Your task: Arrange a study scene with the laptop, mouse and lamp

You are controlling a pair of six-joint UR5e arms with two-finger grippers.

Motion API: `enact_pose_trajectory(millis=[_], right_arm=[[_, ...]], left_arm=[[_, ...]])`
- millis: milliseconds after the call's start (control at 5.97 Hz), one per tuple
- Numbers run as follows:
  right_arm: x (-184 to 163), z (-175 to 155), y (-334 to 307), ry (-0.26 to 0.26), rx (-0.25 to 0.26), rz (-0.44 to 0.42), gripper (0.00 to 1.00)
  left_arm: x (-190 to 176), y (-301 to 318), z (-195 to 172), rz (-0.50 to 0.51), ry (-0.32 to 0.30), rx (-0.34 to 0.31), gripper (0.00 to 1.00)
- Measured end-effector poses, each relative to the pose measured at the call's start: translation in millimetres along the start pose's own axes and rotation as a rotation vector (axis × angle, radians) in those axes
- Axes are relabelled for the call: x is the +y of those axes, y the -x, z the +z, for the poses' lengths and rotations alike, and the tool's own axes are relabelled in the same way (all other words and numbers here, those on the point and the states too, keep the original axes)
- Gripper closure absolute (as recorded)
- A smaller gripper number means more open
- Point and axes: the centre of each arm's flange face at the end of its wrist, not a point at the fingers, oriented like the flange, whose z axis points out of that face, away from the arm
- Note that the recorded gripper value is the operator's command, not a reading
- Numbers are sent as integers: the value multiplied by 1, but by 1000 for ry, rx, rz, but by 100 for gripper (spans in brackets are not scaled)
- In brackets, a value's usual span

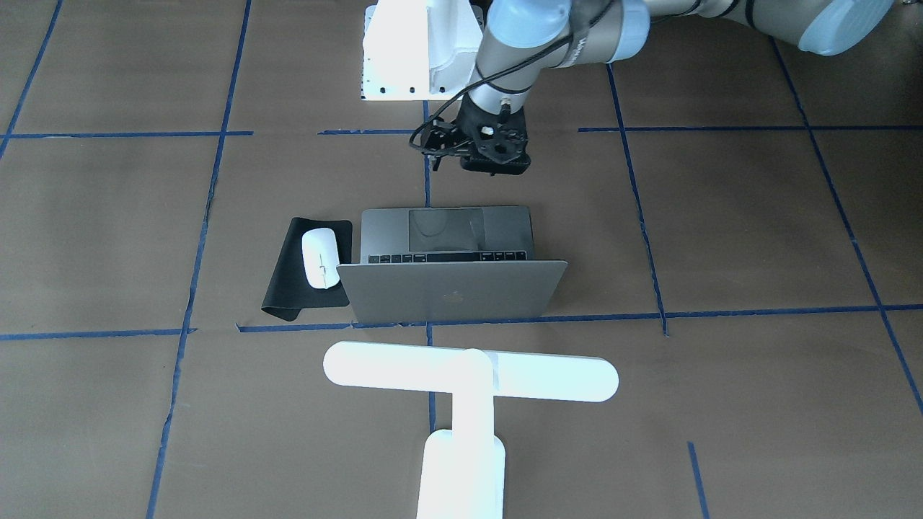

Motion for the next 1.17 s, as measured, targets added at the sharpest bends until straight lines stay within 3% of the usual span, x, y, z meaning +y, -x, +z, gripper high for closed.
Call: enact_pose_trajectory(millis=[335, 670, 1172], right_arm=[[27, 5, -69, 20, -12, 16, 0], [84, 23, -132, 53, -15, 31, 0], [139, 45, -171, 35, -12, 61, 0]], left_arm=[[-22, 112, -49, 109, 9, -69, 0], [-56, 233, -92, 157, 23, -117, 0], [-100, 389, -153, 177, 64, -234, 0]])
